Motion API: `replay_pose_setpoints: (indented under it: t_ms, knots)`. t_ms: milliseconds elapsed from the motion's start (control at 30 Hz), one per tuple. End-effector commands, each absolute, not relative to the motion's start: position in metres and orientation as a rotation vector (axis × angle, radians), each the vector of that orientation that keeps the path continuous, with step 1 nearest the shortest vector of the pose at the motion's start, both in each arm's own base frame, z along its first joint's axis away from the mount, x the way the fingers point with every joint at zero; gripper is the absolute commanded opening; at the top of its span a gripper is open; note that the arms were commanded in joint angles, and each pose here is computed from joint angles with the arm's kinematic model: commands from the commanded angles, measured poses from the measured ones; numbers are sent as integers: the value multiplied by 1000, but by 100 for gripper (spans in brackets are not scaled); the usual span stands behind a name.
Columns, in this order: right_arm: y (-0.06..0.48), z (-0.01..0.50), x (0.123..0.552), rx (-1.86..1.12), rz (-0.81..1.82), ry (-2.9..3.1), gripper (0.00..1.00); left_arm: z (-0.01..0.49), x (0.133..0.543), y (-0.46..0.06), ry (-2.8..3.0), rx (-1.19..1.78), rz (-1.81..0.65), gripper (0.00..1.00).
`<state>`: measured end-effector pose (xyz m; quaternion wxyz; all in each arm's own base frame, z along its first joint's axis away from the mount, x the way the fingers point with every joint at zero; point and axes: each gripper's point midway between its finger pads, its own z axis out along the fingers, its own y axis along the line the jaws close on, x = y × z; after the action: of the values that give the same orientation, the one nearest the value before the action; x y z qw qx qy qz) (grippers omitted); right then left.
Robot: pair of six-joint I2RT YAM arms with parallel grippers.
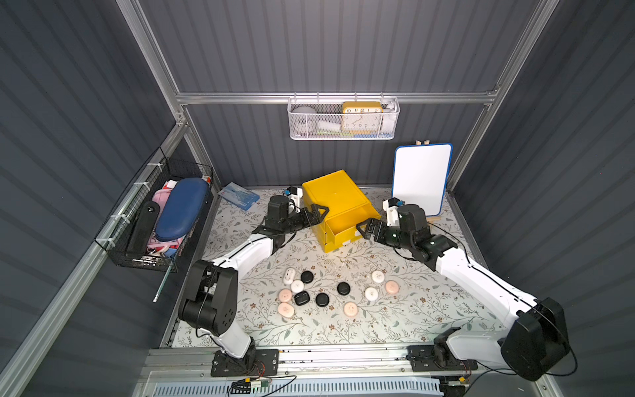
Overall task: Put the bluetooth earphones in the drawer according to color
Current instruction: Open the drawer in the storage box.
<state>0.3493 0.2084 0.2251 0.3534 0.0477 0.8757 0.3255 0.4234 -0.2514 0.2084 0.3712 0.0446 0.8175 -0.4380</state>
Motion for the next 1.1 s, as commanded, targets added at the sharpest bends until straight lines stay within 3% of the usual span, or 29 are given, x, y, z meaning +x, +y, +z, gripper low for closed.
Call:
replay_pose_setpoints:
  t_ms: [0,167,533,800,1067]
  knots:
    - [193,228,356,274,636,2297,99,170,431,-237,2221,64,-993,99]
    - [177,217,355,410,316,2417,99,164,439,-235,2235,51,-962,99]
    - [177,219,353,375,-28,2465,97,155,456,-232,2262,21,-900,99]
    - [159,225,335,365,-137,2458,84,146,463,-226,2274,1,-887,99]
    - [148,236,318,375,-101,2439,82,147,462,-217,2271,-16,-882,99]
